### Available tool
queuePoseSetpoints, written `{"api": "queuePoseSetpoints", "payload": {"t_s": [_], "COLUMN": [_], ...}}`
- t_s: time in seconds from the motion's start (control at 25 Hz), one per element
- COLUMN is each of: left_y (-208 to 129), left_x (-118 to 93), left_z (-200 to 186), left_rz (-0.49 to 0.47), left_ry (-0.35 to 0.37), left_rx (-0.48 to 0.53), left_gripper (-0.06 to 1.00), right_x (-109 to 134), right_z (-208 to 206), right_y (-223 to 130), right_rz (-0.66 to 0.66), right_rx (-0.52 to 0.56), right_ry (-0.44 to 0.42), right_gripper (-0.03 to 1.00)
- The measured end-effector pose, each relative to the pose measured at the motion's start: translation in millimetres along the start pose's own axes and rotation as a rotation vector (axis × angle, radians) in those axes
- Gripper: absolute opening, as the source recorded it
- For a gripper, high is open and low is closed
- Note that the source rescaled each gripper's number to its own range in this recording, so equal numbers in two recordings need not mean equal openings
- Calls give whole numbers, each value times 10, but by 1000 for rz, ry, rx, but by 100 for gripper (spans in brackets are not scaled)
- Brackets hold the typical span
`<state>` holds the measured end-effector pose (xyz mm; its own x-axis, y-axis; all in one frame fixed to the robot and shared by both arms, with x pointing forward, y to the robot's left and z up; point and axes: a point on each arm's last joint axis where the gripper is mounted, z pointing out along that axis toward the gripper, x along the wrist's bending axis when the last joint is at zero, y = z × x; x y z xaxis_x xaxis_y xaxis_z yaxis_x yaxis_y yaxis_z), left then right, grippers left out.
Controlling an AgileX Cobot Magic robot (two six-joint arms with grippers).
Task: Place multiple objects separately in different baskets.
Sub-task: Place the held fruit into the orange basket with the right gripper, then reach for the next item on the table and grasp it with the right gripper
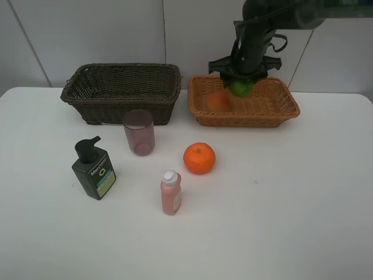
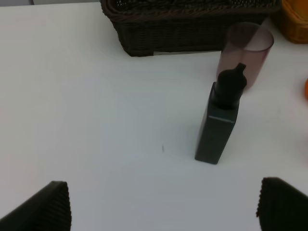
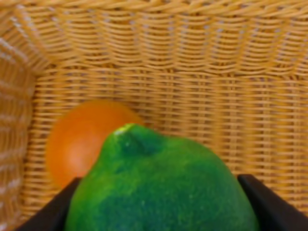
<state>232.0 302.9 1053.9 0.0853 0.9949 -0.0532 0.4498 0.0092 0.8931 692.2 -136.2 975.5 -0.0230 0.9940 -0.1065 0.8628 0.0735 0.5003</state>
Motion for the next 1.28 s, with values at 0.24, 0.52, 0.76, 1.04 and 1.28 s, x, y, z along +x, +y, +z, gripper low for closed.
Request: {"api": "queuePoseSetpoints", "payload": {"t_s": [0.24,0.52,0.76,1.04,1.28], "left_y": [0,0,0,0,0], "left_x": [0,0,0,0,0], "left_z": [0,0,0,0,0], "left_rz": [0,0,0,0,0], "left_ry": [0,0,0,0,0], "left_rx": [0,0,0,0,0], "left_gripper": [100,100,100,100,100], "right_x": [-50,-165,-184,-216,-235], "right_z": [382,494,497,426,20], "right_y": [-90,-97,-100,-110,-55], "right_rz": [-2,18,21,26,63], "right_rx": [38,51,58,91,118], "right_ry": [-16,-29,-34,-57,-54], "right_gripper": [3,9,92,97,99]}}
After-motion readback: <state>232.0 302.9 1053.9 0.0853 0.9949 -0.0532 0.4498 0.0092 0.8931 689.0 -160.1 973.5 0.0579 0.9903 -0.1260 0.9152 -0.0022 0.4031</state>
